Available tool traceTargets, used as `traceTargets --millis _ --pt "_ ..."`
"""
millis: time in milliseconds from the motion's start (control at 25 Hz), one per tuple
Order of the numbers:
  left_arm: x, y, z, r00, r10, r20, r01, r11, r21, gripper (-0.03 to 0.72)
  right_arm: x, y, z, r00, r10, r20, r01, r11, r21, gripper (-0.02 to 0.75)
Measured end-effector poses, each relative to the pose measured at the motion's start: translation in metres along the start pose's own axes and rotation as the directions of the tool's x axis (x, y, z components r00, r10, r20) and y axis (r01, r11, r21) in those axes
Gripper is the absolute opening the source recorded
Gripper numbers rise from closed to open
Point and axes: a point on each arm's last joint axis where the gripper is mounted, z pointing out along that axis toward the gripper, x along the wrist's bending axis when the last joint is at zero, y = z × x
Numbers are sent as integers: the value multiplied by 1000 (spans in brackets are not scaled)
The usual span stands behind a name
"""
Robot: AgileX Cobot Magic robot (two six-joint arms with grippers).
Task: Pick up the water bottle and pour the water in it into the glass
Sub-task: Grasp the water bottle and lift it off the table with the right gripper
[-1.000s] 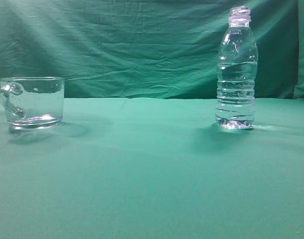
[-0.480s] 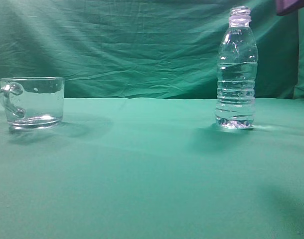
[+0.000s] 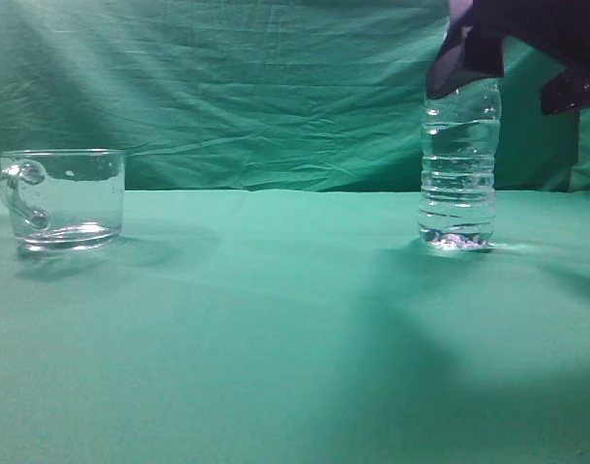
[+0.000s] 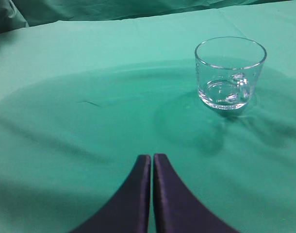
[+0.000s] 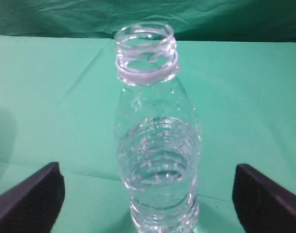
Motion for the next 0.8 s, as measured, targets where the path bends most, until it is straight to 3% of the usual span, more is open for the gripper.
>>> traceTargets --millis 280,800 --pt "0 0 0 1000 0 0 0 1000 0 0 1 -8 27 1000 -19 16 20 998 -64 650" --pt "0 0 0 1000 0 0 0 1000 0 0 1 -28 68 998 -17 57 21 996 -81 650"
